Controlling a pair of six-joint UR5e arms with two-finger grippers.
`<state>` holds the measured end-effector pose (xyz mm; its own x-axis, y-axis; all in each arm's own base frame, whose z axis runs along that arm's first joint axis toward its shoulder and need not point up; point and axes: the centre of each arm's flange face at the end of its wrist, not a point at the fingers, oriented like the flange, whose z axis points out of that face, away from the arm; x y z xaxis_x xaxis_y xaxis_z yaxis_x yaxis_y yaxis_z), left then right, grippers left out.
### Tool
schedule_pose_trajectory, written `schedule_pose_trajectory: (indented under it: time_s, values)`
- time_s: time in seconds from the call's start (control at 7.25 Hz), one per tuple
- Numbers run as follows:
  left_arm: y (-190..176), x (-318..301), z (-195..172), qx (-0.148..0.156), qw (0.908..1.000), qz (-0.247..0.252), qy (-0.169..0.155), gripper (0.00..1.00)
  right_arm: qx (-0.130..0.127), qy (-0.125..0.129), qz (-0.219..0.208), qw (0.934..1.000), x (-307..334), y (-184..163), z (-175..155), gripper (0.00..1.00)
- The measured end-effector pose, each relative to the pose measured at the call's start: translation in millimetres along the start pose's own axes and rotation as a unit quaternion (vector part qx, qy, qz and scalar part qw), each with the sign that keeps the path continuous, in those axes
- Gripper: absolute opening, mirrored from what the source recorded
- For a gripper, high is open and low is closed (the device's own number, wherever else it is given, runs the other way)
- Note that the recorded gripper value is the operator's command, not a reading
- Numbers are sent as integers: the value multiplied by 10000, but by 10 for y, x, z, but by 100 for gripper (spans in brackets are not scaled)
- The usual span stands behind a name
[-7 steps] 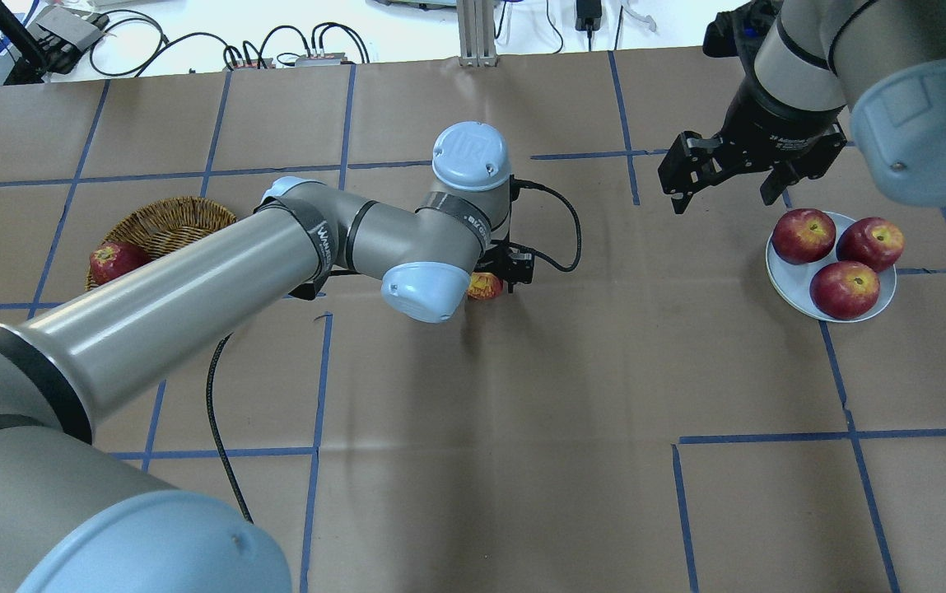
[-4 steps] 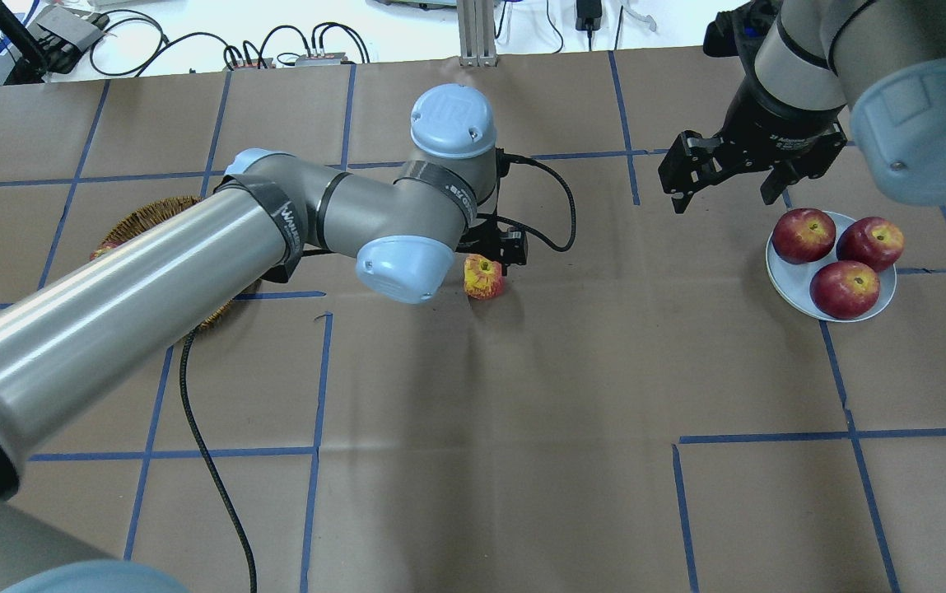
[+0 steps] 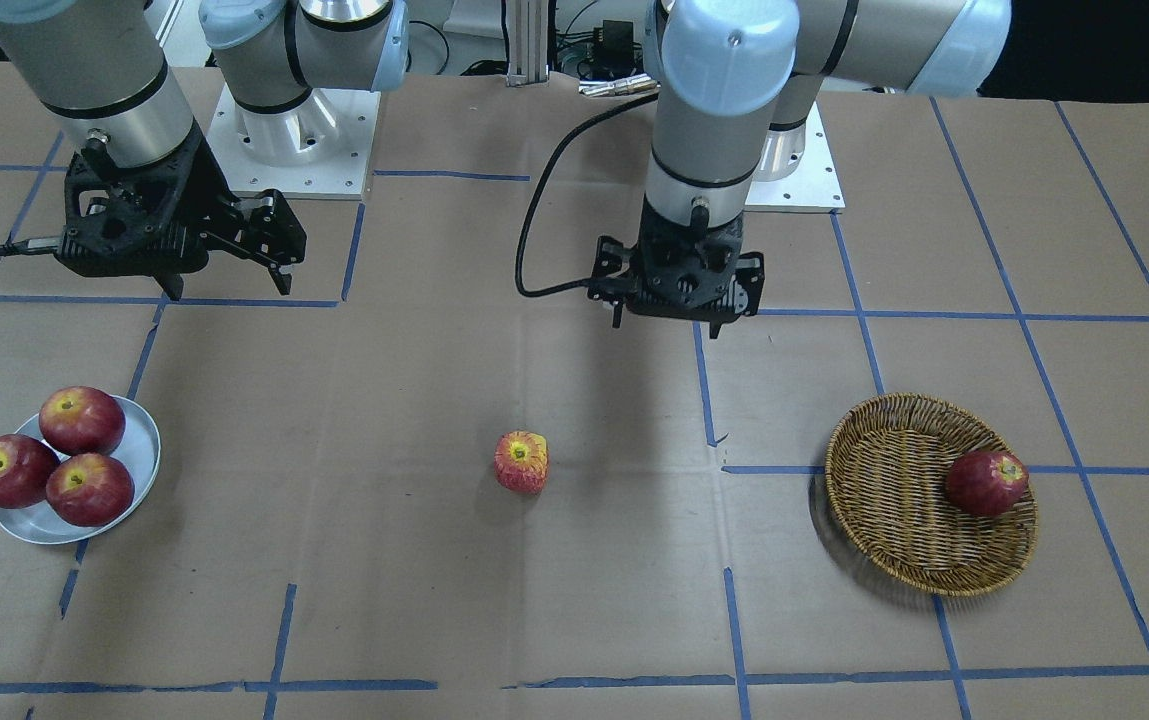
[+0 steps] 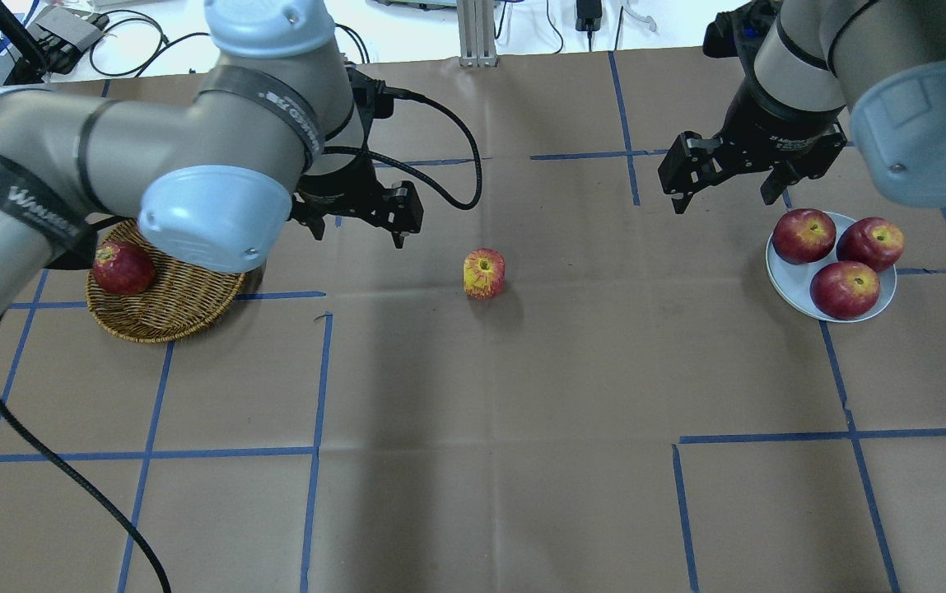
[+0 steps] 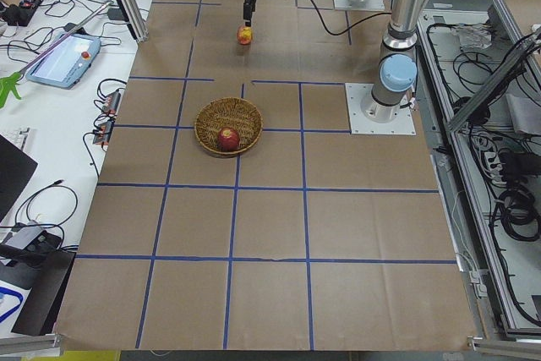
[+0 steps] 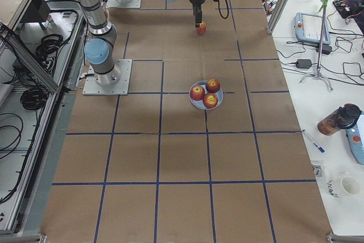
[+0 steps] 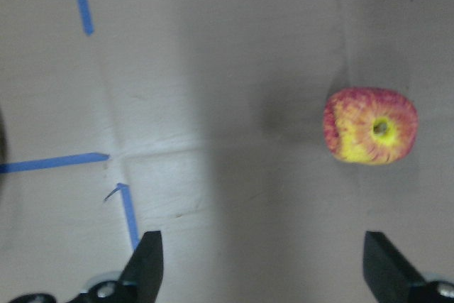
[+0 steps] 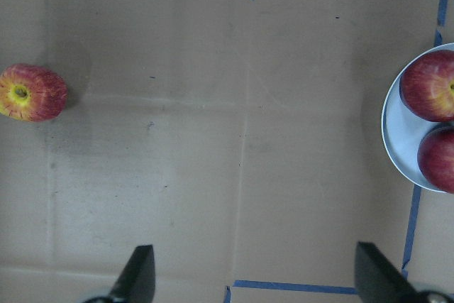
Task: Transfer apple from basket to plate
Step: 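Move the right gripper over the apple while the left arm withdraws toward the basket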
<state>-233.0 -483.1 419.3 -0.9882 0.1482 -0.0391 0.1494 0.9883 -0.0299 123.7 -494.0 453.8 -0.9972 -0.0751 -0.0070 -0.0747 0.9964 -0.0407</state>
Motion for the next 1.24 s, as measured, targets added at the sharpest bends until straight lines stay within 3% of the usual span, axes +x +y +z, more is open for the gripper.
schedule_pose_trajectory:
  time_s: [0.41, 0.83, 1.24]
  values:
    - [583, -191, -656, 130, 9999, -26, 8, 99, 131, 4, 137, 9998, -97, -2, -74, 100]
    - [638, -351, -483, -71, 9998, -170, -1, 99, 320, -23, 105, 9994, -508, -69, 13, 100]
    - [725, -412, -348, -158, 9995, -266, 10, 99, 489, -130, 261, 9984, -1402, -229, 524, 100]
